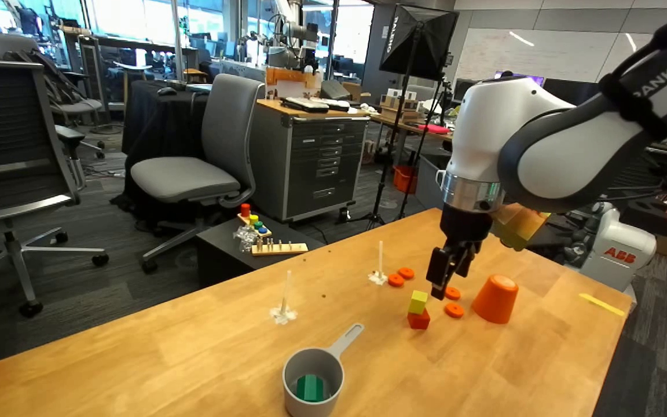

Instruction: Pick up the green block from the top of the orange cup and put it in the grey cup. Pick up the orange cup from the table, move it to the right, pick up the orange and yellow blocks and put them in the grey cup.

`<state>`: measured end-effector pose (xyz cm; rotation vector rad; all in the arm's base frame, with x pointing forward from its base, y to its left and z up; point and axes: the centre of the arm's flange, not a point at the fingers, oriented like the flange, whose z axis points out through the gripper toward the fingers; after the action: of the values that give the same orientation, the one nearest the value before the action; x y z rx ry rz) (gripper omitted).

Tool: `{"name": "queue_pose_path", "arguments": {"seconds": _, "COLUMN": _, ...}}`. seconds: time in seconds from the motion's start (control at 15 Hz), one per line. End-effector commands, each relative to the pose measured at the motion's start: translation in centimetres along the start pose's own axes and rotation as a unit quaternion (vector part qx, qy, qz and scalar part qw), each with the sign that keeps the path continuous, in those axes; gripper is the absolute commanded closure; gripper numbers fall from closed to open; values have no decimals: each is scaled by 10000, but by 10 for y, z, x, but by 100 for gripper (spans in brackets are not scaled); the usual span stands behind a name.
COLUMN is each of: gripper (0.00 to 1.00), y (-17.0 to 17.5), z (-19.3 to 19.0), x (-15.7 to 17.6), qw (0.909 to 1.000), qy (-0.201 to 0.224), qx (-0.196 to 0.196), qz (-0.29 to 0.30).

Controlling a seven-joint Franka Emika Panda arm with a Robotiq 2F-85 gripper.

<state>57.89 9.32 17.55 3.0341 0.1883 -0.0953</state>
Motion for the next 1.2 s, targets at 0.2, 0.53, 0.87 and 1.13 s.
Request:
{"name": "queue_pose_path", "arguments": {"seconds": 0.2, "gripper": 0, "y": -7, "z": 18, "x": 48, "qw": 9975, "qy": -396, "qx": -321, "qz": -482}}
{"name": "queue_pose_path", "arguments": {"seconds": 0.53, "gripper": 0, "y": -8, "z": 37, "x": 59, "qw": 9952, "qy": -613, "qx": -314, "qz": -696}}
{"name": "queue_pose_path", "arguments": {"seconds": 0.87, "gripper": 0, "y": -10, "z": 52, "x": 67, "qw": 9920, "qy": -739, "qx": -333, "qz": -970}}
{"name": "queue_pose_path", "arguments": {"seconds": 1.13, "gripper": 0, "y": -11, "z": 63, "x": 72, "qw": 9909, "qy": -760, "qx": -313, "qz": -1064}}
